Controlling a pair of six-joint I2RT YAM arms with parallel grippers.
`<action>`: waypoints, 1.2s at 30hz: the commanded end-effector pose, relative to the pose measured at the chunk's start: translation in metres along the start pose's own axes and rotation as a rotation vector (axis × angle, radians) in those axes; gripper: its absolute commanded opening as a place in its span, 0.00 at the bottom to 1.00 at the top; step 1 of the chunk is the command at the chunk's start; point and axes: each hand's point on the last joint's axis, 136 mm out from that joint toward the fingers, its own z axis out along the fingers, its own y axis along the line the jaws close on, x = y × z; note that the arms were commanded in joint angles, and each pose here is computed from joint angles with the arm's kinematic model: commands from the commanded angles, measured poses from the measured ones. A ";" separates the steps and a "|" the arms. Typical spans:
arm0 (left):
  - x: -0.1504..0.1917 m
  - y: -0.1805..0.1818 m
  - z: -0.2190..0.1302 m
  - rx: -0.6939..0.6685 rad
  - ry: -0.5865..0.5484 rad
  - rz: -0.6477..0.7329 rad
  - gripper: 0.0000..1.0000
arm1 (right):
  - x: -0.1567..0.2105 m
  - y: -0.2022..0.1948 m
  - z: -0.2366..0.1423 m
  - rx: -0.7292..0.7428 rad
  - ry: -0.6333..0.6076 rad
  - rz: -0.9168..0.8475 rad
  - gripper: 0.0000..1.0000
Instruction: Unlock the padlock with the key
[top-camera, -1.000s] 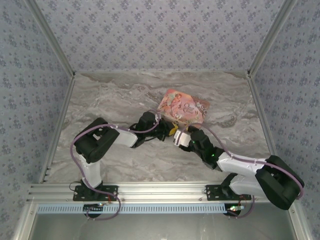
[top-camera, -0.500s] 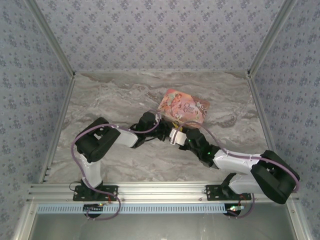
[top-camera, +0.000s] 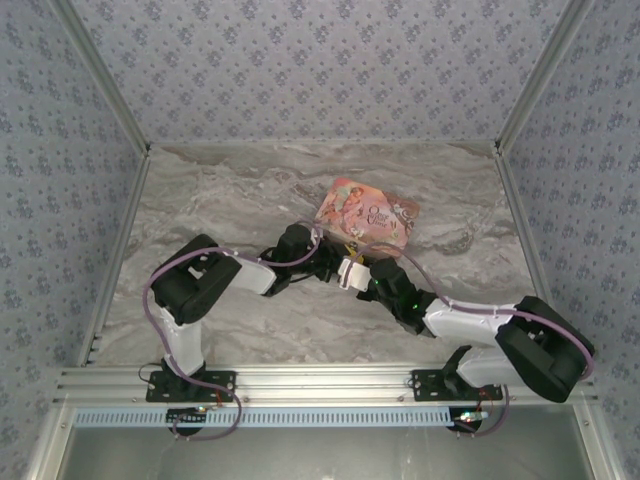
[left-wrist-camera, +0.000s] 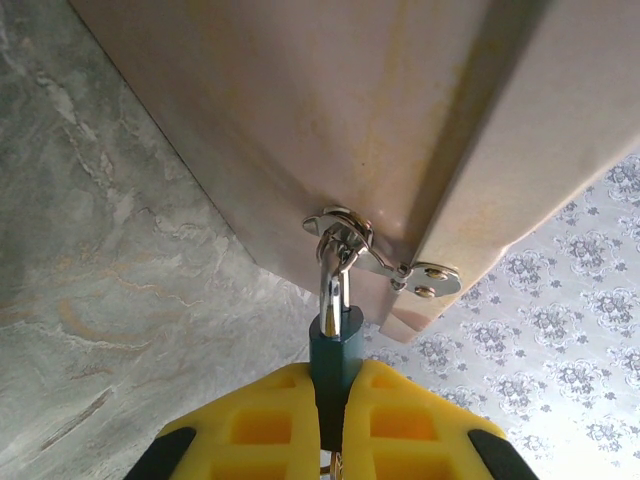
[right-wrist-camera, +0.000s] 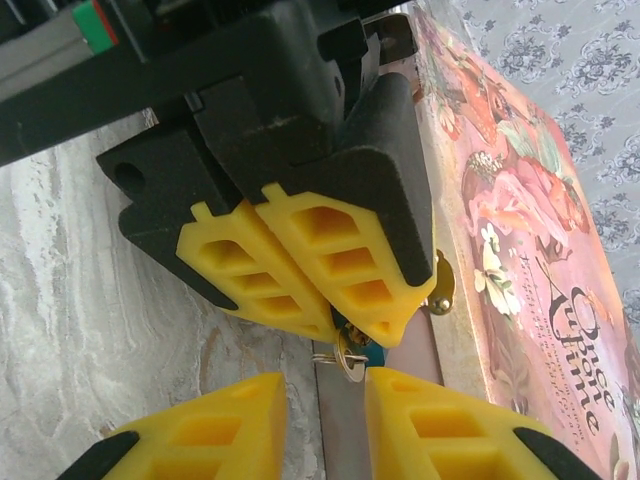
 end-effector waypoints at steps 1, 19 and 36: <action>0.007 -0.029 0.003 0.092 0.031 0.042 0.00 | -0.014 -0.010 0.004 0.037 -0.026 0.030 0.28; 0.007 -0.029 0.003 0.094 0.032 0.038 0.00 | -0.010 -0.017 0.011 0.078 0.010 0.063 0.00; 0.008 -0.030 0.002 0.099 0.030 0.036 0.00 | -0.030 -0.028 0.008 0.102 -0.013 0.357 0.00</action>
